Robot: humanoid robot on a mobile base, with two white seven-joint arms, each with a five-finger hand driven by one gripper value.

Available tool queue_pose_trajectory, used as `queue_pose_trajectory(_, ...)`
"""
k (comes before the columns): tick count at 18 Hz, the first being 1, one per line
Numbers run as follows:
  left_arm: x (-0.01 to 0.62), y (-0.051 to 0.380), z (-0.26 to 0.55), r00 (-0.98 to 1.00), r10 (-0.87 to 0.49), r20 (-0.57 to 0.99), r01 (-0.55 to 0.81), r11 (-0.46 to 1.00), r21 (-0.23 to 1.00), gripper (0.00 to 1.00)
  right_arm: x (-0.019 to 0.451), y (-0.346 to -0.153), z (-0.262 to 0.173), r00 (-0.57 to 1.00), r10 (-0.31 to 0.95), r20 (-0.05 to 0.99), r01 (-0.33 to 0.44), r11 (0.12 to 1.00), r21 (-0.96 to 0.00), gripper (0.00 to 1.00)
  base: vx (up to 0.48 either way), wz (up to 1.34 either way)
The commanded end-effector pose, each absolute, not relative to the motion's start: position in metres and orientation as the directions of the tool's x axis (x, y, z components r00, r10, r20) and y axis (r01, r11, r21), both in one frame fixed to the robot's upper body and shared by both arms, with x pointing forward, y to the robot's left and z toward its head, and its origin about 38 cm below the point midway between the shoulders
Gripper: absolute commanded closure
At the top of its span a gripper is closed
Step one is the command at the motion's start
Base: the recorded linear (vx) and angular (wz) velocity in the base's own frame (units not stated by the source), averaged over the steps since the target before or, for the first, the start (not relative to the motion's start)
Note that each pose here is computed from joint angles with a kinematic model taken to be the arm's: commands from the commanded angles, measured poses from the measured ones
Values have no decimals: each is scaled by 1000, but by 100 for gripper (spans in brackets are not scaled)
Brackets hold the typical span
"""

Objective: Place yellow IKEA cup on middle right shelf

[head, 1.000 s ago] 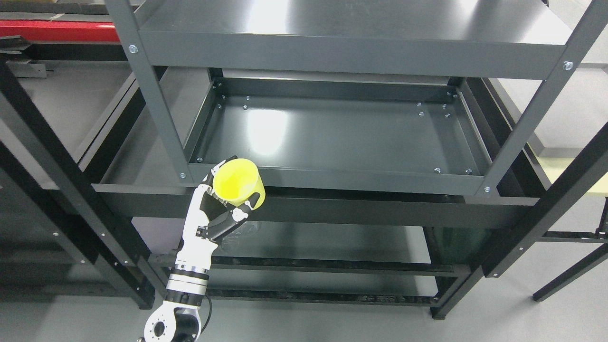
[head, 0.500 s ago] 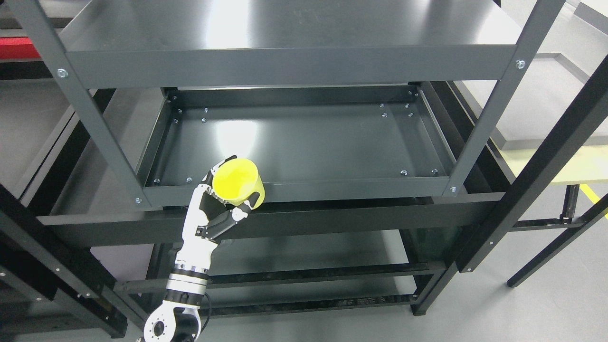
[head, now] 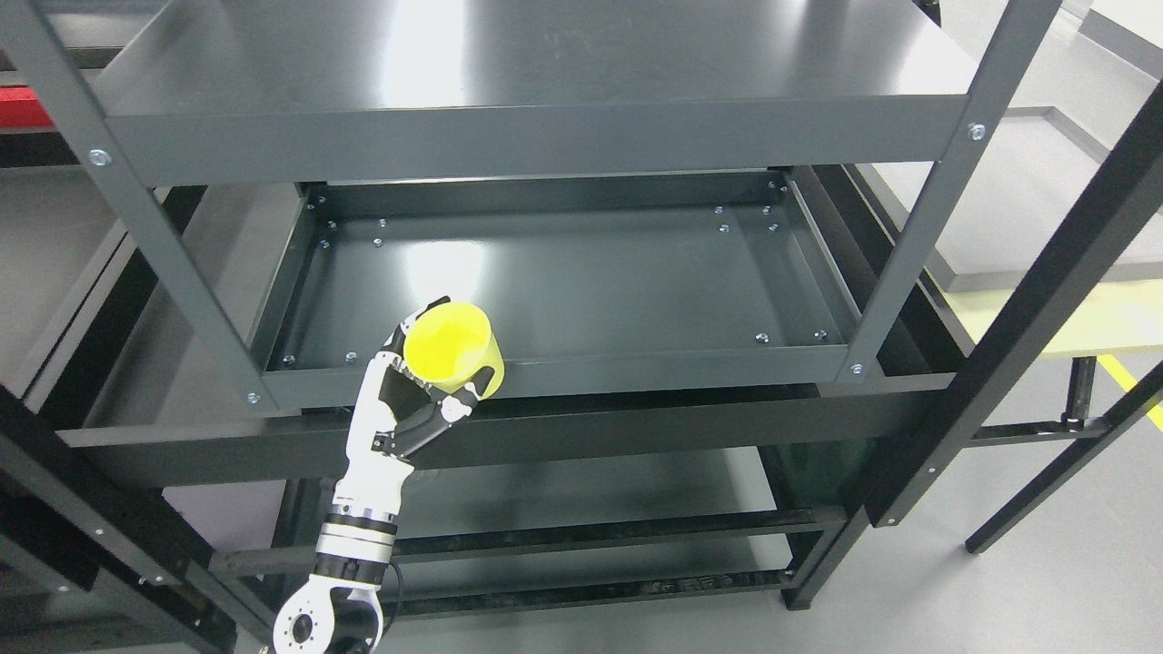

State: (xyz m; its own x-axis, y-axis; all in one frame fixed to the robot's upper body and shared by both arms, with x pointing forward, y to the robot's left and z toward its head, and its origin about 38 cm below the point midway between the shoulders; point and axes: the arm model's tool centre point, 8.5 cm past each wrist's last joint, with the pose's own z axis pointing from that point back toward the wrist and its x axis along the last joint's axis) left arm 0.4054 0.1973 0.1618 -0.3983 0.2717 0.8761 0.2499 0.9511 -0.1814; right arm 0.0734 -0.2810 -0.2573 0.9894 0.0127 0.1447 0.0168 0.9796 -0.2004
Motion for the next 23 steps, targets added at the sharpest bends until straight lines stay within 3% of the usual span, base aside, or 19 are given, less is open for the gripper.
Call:
queue_pose_trajectory(1, 406, 203, 162, -401, 255, 880, 245, 955, -165, 95, 64, -291, -257, 991, 6, 132, 22, 977, -213, 1, -40, 133)
queue_pose_trajectory(23, 408, 202, 166, -400, 252, 881, 246, 956, -162, 95, 64, -291, -257, 991, 6, 132, 22, 977, -213, 0, -19, 37)
